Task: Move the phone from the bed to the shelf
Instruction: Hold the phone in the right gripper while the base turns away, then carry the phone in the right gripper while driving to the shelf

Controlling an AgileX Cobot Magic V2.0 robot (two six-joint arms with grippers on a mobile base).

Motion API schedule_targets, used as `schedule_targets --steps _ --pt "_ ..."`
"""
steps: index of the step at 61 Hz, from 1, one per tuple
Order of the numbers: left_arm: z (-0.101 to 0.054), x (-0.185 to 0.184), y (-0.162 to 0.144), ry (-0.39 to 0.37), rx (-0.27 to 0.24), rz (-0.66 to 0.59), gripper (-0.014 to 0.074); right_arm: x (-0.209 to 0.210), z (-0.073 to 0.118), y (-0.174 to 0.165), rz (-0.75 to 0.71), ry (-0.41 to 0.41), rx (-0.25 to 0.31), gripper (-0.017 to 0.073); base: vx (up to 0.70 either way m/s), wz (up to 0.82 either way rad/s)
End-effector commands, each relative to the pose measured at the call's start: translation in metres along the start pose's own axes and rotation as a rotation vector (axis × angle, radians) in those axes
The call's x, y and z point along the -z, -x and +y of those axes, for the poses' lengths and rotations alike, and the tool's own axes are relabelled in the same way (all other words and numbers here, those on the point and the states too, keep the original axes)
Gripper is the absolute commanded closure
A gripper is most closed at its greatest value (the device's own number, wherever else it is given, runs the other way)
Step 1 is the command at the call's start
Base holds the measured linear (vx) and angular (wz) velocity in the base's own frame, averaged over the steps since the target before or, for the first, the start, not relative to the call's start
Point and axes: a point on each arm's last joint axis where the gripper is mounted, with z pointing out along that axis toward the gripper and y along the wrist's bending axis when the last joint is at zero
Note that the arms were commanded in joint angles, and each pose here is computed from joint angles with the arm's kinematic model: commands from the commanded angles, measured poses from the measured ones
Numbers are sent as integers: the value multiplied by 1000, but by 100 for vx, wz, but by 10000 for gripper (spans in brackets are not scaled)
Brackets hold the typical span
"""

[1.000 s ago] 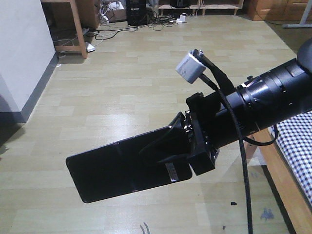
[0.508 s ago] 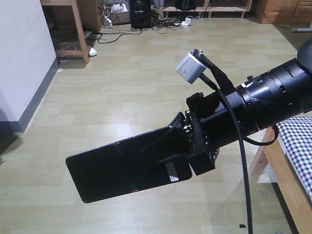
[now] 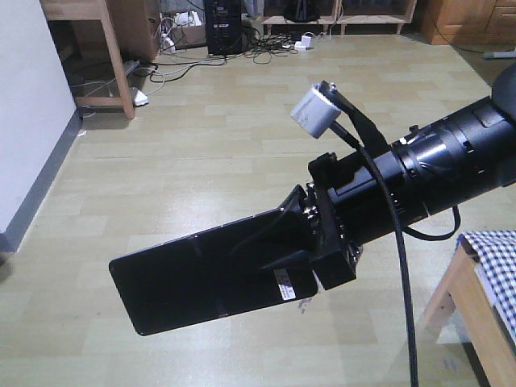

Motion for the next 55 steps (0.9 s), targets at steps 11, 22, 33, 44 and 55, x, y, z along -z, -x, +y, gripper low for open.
schedule_targets --steps 11,22,33,44,55 --pt "1 3 16 4 9 -110 593 11 22 10 -56 85 34 560 36 2" --pt "1 3 16 4 9 -110 593 11 22 10 -56 85 34 560 37 3" --pt "1 3 16 4 9 -110 593 11 22 10 -56 85 34 560 37 -3" --pt "1 3 16 4 9 -110 593 11 22 10 -56 85 34 560 37 -9" --pt "1 3 16 4 9 -110 593 11 22 10 -56 85 34 560 38 -14"
